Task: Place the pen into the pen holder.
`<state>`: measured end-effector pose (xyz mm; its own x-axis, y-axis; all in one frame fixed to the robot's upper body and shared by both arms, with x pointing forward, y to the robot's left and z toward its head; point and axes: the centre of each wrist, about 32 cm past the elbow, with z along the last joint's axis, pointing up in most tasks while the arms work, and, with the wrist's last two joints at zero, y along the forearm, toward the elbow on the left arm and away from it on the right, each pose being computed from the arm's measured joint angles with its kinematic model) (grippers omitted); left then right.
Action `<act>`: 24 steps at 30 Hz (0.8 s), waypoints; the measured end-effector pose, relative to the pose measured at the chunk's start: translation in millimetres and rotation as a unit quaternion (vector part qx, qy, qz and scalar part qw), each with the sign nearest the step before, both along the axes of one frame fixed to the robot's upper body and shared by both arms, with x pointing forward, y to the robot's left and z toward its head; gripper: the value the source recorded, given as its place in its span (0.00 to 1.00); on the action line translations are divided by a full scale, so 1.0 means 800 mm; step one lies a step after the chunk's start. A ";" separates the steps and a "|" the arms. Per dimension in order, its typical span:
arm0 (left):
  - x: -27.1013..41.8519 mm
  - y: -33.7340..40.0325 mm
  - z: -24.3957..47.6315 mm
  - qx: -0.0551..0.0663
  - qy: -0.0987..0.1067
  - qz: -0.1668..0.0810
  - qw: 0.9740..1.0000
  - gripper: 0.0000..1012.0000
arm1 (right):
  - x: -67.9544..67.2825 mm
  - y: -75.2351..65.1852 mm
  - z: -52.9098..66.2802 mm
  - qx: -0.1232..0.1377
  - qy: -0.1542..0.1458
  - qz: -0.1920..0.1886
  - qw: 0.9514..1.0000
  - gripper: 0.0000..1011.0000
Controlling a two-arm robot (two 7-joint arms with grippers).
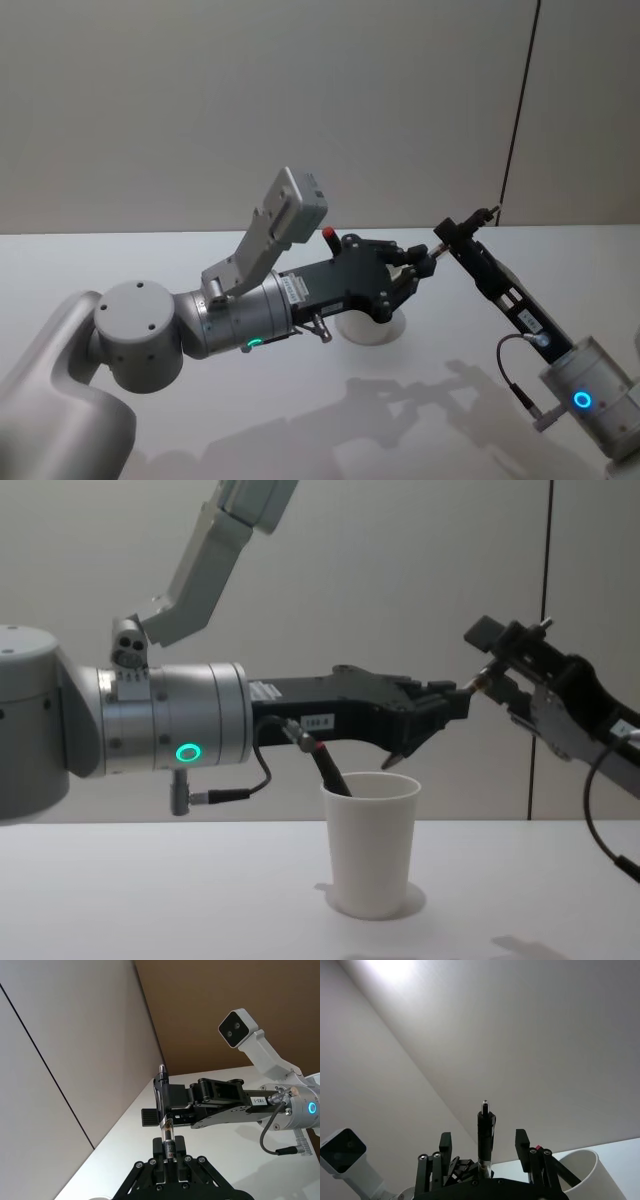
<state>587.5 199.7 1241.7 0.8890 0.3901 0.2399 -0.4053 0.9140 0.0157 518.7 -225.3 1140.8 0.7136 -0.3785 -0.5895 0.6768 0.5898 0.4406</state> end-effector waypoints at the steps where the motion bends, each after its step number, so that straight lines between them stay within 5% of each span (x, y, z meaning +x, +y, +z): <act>1: 0.0000 0.0000 0.0000 0.000 0.000 0.000 1.000 0.14 | 0.000 0.000 0.000 0.000 0.000 0.001 1.000 0.81; 20: 0.0000 0.0000 0.0000 0.000 0.000 0.000 1.000 0.14 | 0.004 0.005 0.002 0.001 -0.011 0.011 1.000 0.19; 24: 0.0000 -0.0002 0.0002 -0.002 -0.001 -0.001 1.000 0.14 | 0.005 0.005 0.002 0.002 -0.013 0.009 1.000 0.15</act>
<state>587.4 199.6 1241.8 0.8893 0.3895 0.2396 -0.4039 0.9147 0.0124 522.7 -221.1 1142.7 0.7358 -0.3628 -0.5718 0.6538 0.6004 0.4604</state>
